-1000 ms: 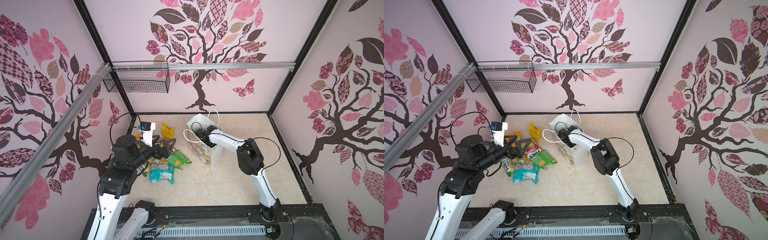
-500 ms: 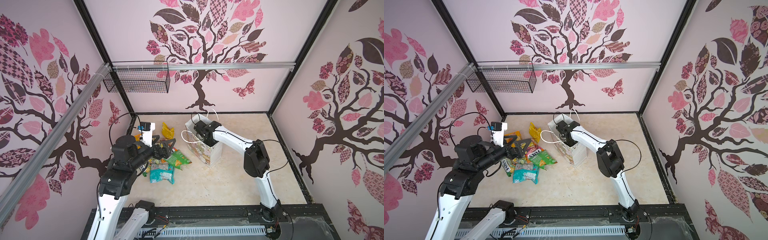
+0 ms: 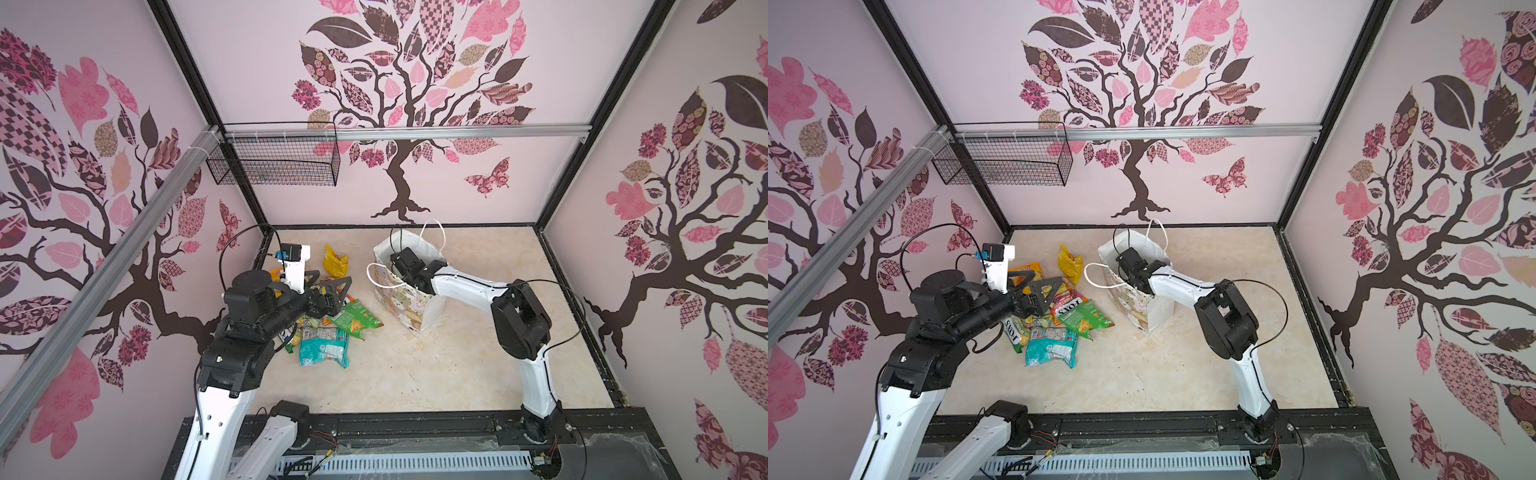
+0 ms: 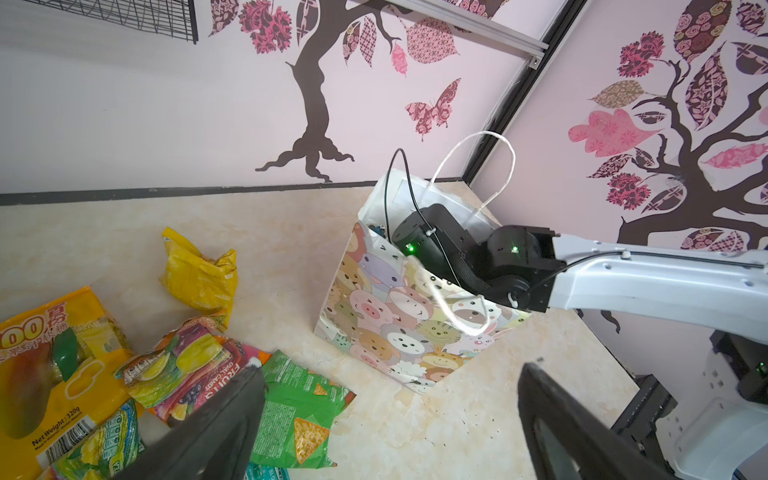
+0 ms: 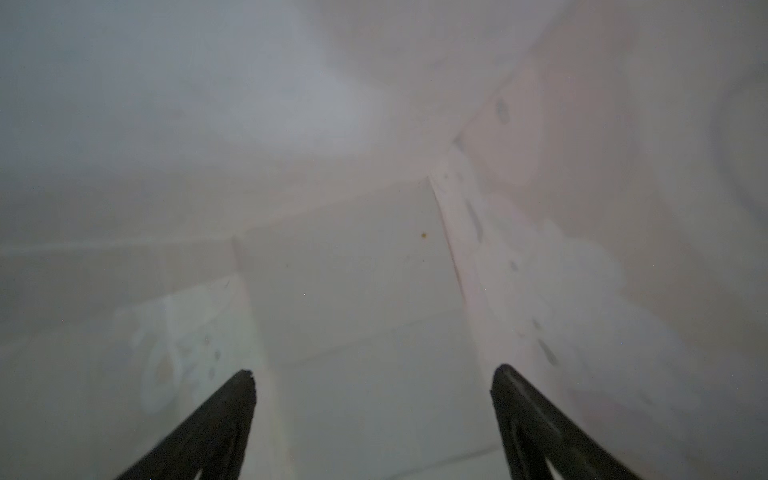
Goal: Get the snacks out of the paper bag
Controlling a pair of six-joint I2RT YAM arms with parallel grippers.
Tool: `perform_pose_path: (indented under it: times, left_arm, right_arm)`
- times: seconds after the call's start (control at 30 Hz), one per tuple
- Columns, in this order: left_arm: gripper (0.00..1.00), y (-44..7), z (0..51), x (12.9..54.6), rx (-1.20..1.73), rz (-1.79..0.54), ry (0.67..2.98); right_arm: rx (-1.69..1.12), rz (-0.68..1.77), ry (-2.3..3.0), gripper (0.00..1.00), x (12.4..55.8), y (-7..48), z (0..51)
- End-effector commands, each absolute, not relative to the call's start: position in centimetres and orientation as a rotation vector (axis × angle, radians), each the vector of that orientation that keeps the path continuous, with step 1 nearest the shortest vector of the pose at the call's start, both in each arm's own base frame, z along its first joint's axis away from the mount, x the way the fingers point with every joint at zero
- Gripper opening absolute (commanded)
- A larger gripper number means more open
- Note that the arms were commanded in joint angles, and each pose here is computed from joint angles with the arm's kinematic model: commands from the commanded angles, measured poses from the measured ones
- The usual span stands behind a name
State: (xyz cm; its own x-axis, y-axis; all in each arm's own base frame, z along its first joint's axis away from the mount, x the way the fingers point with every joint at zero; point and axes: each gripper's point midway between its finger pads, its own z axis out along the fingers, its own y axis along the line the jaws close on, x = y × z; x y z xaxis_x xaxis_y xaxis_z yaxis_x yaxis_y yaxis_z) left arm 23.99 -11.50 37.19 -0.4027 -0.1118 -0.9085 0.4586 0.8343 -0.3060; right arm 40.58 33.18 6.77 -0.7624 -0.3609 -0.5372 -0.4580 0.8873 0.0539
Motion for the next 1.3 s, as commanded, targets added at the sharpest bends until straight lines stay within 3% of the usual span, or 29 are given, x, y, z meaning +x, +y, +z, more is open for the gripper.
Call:
perform_pose_path:
  times: [0.0,0.33,0.5,0.7,0.83,0.9,1.03,1.27]
  left_arm:
    - [0.96,-11.8,37.3,23.8,0.264,-0.661,1.883]
    - [0.97,-11.6,36.6,23.4,0.239,-0.666,1.889]
    - [0.97,-11.4,36.4,23.4,0.235,-0.654,1.894]
    - [0.97,-11.4,36.1,23.6,0.226,-0.650,1.894]
    - [0.97,-11.6,36.2,23.9,0.230,-0.660,1.895]
    - [0.97,-11.5,36.4,23.8,0.232,-0.658,1.889]
    - [0.97,-11.4,36.0,23.8,0.228,-0.649,1.899]
    - [0.97,-11.4,36.1,24.1,0.212,-0.658,1.893]
  right_arm:
    - [-0.527,0.374,2.288,0.97,43.3,35.3,11.1]
    - [-0.567,0.406,2.440,0.98,42.8,36.3,3.3]
    - [-0.626,0.387,2.584,0.87,41.8,36.4,0.0]
    - [-0.707,0.160,2.823,0.91,40.5,34.1,-1.5]
    - [-0.768,0.024,2.924,0.92,39.7,32.7,-5.1]
    - [-0.772,-0.010,2.968,0.86,39.3,32.3,-6.2]
    - [-0.778,0.029,2.989,0.58,38.9,32.7,-4.8]
    - [-0.711,0.197,2.727,0.08,41.9,35.2,8.0]
